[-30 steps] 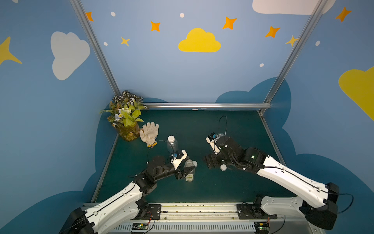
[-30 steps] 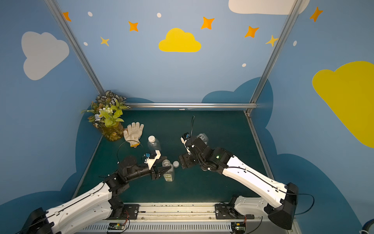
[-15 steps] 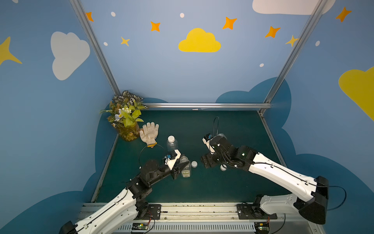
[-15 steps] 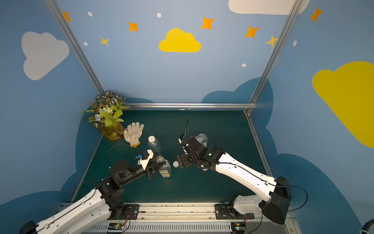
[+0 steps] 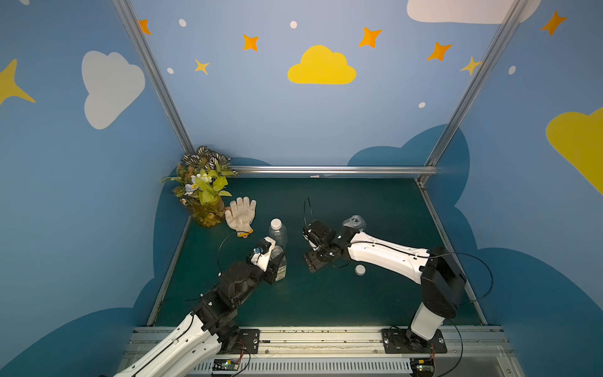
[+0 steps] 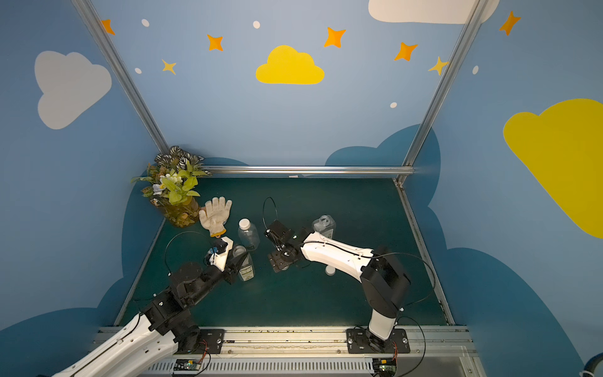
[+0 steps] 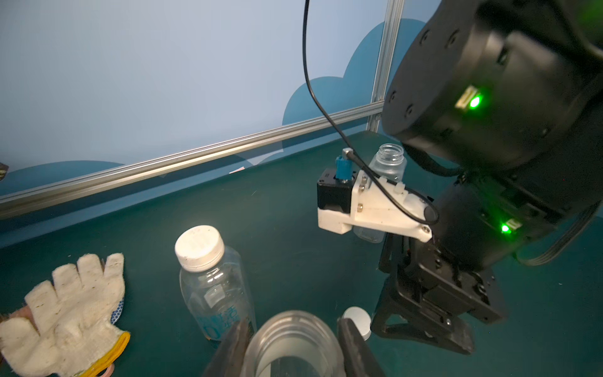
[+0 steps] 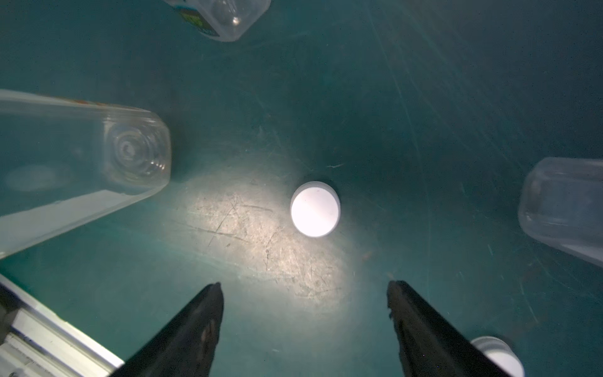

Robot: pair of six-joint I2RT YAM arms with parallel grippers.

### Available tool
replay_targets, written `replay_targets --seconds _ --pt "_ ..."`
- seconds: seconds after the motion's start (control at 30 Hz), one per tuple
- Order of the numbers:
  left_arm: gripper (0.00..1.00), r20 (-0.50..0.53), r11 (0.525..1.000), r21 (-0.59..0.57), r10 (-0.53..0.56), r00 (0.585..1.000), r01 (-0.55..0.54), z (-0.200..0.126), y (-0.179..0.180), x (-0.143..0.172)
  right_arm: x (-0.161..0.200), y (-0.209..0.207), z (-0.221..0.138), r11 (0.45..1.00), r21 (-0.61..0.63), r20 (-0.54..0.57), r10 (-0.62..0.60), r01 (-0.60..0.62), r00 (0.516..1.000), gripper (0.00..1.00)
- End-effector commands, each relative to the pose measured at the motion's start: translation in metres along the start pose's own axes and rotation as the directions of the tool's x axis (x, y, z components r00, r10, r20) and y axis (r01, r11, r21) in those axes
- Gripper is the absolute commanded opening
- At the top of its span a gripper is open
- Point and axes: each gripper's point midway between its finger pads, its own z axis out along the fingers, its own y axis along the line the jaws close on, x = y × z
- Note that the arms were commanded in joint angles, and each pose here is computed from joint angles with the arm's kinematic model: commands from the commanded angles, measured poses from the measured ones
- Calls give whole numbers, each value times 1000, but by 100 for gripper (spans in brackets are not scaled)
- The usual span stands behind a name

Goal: Screw on the bottle caps
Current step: Pick up the plastic bottle at the center of the board, then pick up the bottle cap from the center of the board.

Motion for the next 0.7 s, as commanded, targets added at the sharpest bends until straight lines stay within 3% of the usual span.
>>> replay_targets --seconds 0.0,0.67 --pt "3 32 999 -41 -13 999 14 -4 8 -14 -2 6 8 1000 6 -19 19 -19 1000 81" --pt "4 47 999 -32 -7 999 9 -5 6 -13 7 -2 55 993 115 -112 36 -23 993 65"
